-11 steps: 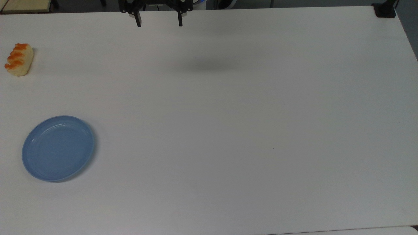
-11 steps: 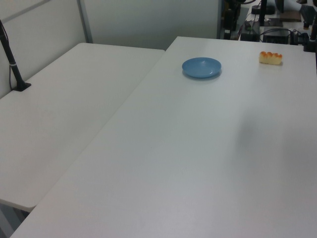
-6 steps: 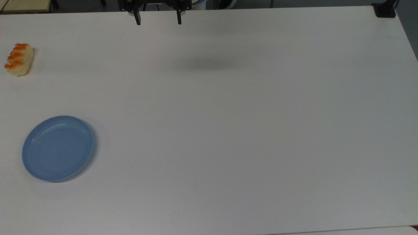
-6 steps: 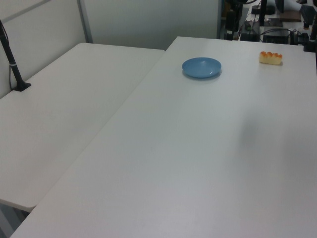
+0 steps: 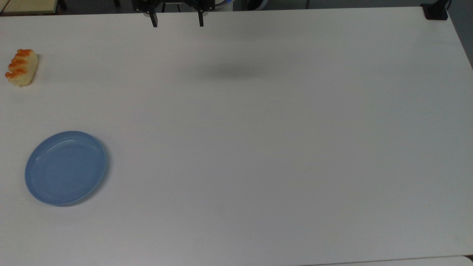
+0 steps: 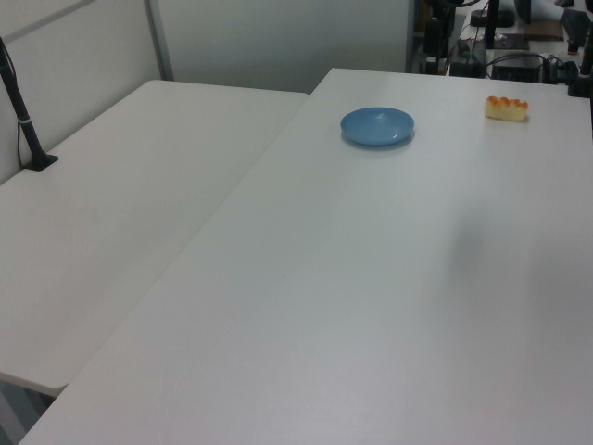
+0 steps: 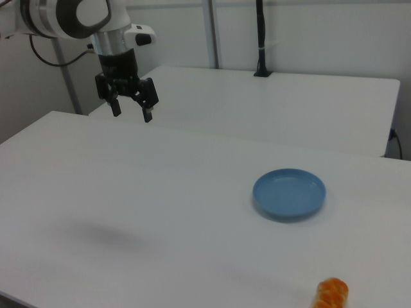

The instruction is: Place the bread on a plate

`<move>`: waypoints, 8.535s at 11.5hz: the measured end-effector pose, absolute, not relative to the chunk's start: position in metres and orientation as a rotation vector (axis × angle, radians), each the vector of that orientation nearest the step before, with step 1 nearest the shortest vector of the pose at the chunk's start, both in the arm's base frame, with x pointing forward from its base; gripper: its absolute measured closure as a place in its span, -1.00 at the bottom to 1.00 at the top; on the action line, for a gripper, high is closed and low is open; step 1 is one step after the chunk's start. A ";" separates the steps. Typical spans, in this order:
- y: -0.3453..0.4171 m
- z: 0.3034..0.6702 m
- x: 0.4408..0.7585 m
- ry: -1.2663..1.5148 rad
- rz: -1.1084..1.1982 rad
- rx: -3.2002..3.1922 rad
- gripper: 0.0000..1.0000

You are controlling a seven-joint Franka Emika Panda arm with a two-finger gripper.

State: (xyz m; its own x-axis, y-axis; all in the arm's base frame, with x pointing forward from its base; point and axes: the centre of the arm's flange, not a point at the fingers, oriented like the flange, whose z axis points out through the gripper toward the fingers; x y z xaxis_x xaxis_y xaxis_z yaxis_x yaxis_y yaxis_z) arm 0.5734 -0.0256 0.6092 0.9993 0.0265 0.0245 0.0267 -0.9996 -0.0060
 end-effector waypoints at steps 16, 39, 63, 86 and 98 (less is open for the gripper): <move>-0.447 0.475 0.469 0.135 -0.003 -3.315 -1.00; -0.501 0.320 0.467 0.410 -0.122 -3.244 -0.25; -0.327 0.368 0.709 0.767 -0.506 -2.988 0.11; -0.145 0.687 0.552 0.312 0.025 -2.988 -1.00; -0.047 0.607 0.585 0.049 -0.102 -3.135 -1.00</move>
State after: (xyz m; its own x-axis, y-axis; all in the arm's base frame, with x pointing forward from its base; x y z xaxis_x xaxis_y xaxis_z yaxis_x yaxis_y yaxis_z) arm 0.5846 -0.0465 0.6066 0.9974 -0.0312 0.0652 -0.0309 -0.9995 -0.0058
